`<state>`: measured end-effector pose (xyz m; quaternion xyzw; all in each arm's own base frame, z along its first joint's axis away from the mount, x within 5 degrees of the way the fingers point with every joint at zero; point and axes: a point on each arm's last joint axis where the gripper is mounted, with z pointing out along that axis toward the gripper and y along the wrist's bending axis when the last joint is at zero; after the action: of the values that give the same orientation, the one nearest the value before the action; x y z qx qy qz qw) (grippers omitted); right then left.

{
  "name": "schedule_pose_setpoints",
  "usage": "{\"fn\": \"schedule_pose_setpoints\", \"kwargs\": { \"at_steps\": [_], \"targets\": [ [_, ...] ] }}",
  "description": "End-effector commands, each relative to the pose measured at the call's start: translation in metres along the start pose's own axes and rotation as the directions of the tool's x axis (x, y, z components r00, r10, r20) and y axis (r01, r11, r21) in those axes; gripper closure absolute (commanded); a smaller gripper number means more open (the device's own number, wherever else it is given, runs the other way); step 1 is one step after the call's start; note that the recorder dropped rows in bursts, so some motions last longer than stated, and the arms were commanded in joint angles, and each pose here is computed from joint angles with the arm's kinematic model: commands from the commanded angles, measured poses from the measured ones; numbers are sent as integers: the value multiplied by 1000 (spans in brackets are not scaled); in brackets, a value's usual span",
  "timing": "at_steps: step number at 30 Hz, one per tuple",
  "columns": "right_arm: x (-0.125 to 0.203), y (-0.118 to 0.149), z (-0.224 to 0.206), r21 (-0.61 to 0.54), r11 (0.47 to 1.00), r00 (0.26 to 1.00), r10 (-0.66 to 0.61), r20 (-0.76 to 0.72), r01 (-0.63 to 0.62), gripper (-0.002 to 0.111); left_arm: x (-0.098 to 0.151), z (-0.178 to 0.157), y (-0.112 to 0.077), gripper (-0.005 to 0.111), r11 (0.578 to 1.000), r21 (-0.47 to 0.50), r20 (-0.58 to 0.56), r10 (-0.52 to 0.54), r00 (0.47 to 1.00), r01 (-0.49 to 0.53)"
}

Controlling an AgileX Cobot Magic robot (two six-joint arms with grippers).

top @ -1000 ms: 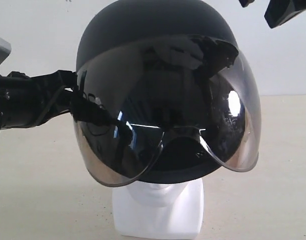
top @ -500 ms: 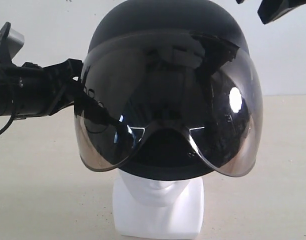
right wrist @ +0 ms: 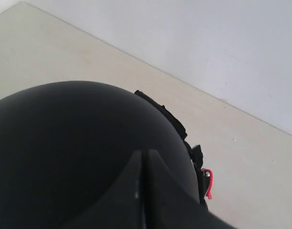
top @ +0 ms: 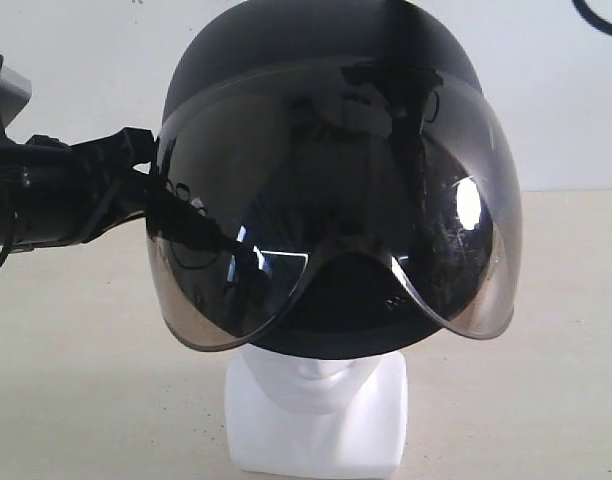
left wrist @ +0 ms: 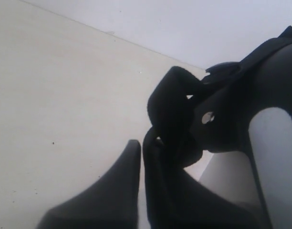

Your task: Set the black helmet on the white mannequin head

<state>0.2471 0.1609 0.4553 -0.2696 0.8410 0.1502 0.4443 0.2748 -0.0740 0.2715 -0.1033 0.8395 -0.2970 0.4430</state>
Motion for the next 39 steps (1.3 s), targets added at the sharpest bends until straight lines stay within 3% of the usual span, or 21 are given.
{"fn": "schedule_pose_setpoints", "kwargs": {
  "at_steps": [1, 15, 22, 25, 39],
  "targets": [
    [5, 1, 16, -19, 1000, 999, -2, -55, 1, 108, 1, 0, 8, 102, 995, -71, 12, 70, 997, -69],
    [7, 1, 16, -21, 1000, 997, -11, -77, 9, 108, 1, 0, 6, 102, 996, -51, 2, 70, 998, -70],
    [7, 1, 16, -23, 1000, 996, -22, -84, 20, 108, 1, -5, 0, 72, 997, -3, 0, 75, 997, -75],
    [8, 1, 16, -24, 1000, 995, -22, -94, 20, 108, -3, -14, -6, 66, 996, 13, 32, 84, 996, -84],
    [8, 1, 16, -21, 1000, 995, -24, -94, 22, 108, -15, -47, -21, 66, 984, 27, 140, 169, 976, -174]
  ]
}}
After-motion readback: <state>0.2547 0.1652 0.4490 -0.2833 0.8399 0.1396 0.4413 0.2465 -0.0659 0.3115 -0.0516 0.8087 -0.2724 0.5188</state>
